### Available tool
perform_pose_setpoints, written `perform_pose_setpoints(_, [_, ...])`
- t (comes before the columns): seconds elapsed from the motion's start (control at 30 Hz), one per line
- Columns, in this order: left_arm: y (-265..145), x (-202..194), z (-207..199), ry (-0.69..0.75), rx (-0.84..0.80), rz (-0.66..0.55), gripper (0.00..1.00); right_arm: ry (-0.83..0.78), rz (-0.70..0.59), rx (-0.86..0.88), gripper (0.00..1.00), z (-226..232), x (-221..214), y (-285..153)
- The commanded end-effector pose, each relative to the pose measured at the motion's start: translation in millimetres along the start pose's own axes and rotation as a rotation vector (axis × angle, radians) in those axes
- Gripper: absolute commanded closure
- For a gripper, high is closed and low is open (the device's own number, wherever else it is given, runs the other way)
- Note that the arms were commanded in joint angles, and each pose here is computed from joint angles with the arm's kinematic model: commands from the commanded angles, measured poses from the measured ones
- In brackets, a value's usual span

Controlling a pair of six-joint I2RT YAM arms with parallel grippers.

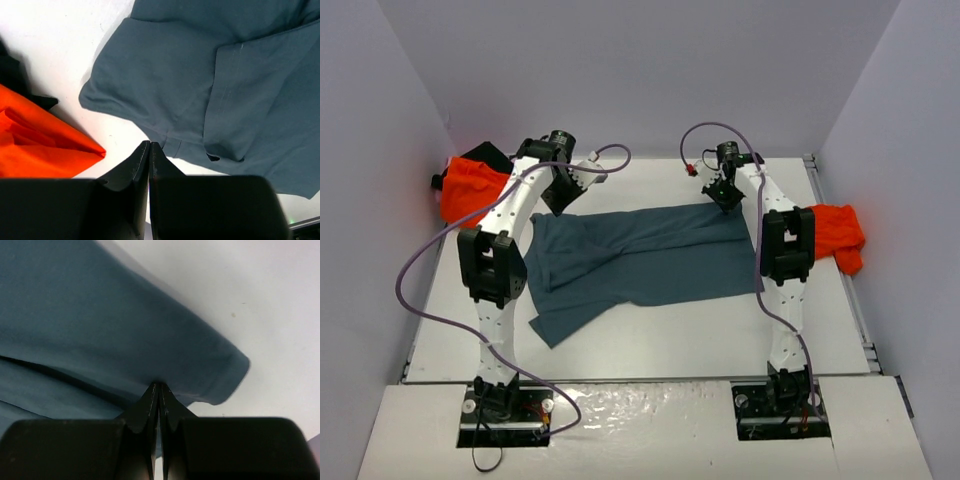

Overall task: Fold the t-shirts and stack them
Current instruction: Fold the flattened tshirt in 1/3 of the way

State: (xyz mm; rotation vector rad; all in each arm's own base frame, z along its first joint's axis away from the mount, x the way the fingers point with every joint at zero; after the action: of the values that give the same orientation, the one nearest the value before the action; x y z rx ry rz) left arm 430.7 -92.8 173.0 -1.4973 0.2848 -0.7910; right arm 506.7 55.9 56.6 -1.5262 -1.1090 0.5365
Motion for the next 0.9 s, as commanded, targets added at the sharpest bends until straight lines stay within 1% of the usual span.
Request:
perform_pose_setpoints(0.0, [-8, 18, 10, -0.034, 0.003, -0.090, 1.00, -0.004, -0.005, -0.053, 0.99, -4, 5, -33])
perform_pose_setpoints(0.17, [9, 13, 15, -0.047, -0.014, -0.057, 1.00, -0.007, 0.026, -0.048, 0.98, 1, -3, -31])
perform_pose_setpoints(0.33, [27, 3, 24, -0.075, -0.030, -0.007, 1.00, -0.018, 0.104, -0.058, 0.97, 8, -21, -40])
perform_pose_setpoints(0.6, [34, -2, 33, -0.104, -0.039, -0.007, 1.00, -0.056, 0.100, -0.078, 0.95, 16, -32, -83])
perform_pose_setpoints(0.87, [35, -10, 34, -0.116, -0.040, 0.011, 1.00, -0.081, 0.118, -0.016, 0.95, 37, -44, -93])
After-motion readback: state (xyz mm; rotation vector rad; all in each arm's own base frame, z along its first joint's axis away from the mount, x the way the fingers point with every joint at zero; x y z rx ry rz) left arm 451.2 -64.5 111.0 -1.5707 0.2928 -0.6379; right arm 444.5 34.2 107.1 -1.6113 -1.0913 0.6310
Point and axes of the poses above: each gripper's point midway between its finger pads, its own y axis out along the fingers, its own z axis along the line the jaws close on, x = y × z, the point moved 2 cm from there along -y, back along the fingers, and after that the axes turned 13 degrees about -y, right-handed, at the moved point
